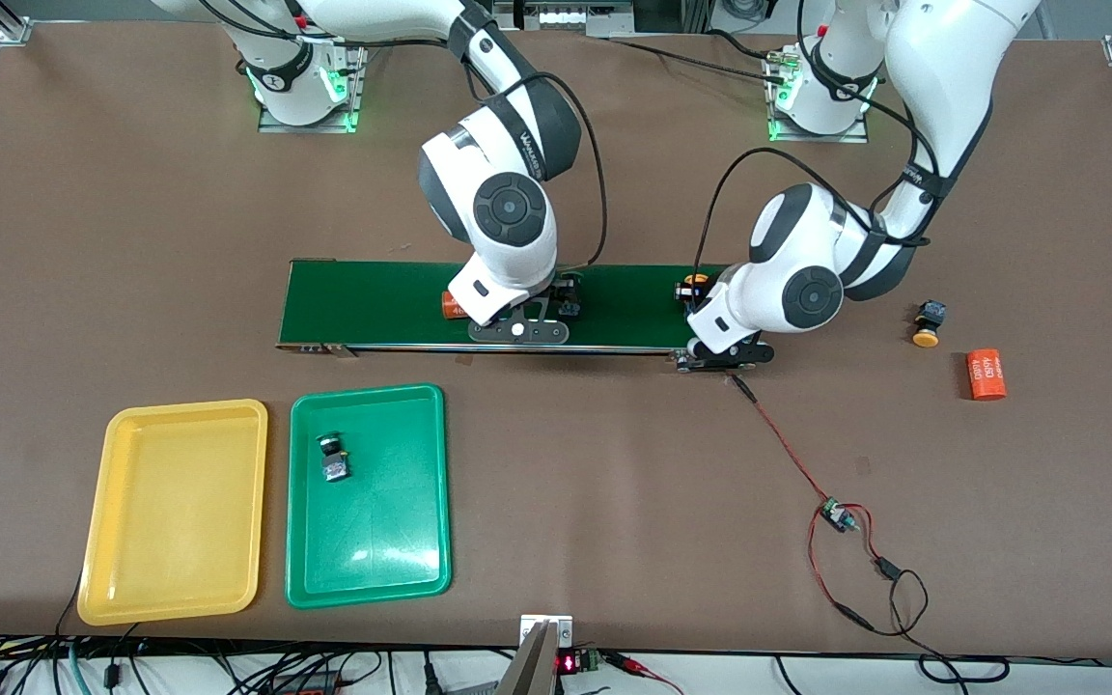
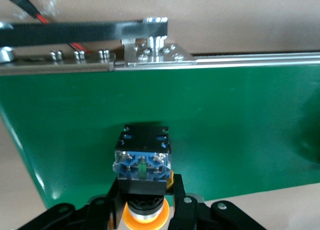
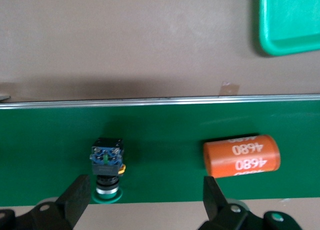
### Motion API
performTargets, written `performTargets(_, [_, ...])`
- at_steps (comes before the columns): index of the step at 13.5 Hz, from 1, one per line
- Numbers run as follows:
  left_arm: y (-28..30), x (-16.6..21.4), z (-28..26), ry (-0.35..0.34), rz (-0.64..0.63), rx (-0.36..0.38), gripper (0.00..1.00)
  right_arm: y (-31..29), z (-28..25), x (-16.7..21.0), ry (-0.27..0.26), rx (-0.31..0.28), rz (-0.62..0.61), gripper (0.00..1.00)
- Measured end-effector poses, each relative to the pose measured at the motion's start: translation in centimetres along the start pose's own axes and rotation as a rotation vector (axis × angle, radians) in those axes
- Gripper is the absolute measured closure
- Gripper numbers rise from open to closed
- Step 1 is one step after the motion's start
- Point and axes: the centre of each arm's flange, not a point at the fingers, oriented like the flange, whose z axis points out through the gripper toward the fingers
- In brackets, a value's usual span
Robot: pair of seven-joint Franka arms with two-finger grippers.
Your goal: Sort buttons by color to trays
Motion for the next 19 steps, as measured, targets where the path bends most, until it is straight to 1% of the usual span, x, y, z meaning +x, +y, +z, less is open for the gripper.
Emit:
performTargets(2, [-0.1,0.1,0.4,-0.007,-0.002,-0.001,0.35,-0.5,1.3,-0.5,-0.018,-0.01,-0.005,0.0])
performTargets(5, [-0.1,-0.4,-2.3,0.009,-0.001,0.006,0.04,-1.3,3.6,-1.3,-0.028,-0.031,-0.018,0.0])
performTargets(6, [-0.4,-0.6,-3.9,0.026,-0.006,0.008,0.0,-1.5,4.3,-1.3,-0.024,-0.032,-0.02,0.0])
performTargets(8, [-2.6,-1.0,-7.4,0.06,-0.047,0.014,0.0,-2.0,5.9,-1.6,-0.013,-0.033,-0.024,0.0])
performTargets(10, [-7.7,-0.2,-10.0,0.088,-0.131,0.021,0.0,-2.4,7.7,-2.0,-0.007,-0.04,-0.014,0.01])
performTargets(11, [-10.9,0.5,-10.6,0.102,-0.154,0.047,0.0,-2.3,8.3,-2.1,-0.01,-0.046,-0.011,0.07])
performTargets(12, [-13.7,1.0,-10.9,0.113,-0.148,0.099,0.0,-2.2,8.6,-2.0,-0.014,-0.05,-0.008,0.16])
performTargets(13, [-16.4,1.3,-11.1,0.121,-0.128,0.17,0.0,-2.1,8.8,-2.0,-0.016,-0.054,-0.005,0.16])
performTargets(14, [-18.6,1.5,-11.3,0.126,-0.107,0.241,0.0,-2.0,8.9,-2.0,-0.018,-0.056,-0.004,0.23])
performTargets(16, [-23.2,1.9,-11.6,0.123,-0.07,0.394,0.0,-1.7,9.0,-1.8,-0.018,-0.058,0.003,0.5])
performTargets(17, [-24.9,2.2,-11.4,0.113,-0.04,0.462,0.0,-1.5,9.0,-1.6,-0.018,-0.058,0.007,0.59])
performTargets(18, [-26.1,2.4,-11.0,0.099,-0.022,0.506,0.0,-1.4,9.0,-1.6,-0.018,-0.058,0.008,0.59])
performTargets(19, [-27.3,2.7,-10.3,0.08,-0.018,0.525,0.0,-1.4,9.0,-1.5,-0.019,-0.059,0.009,0.59])
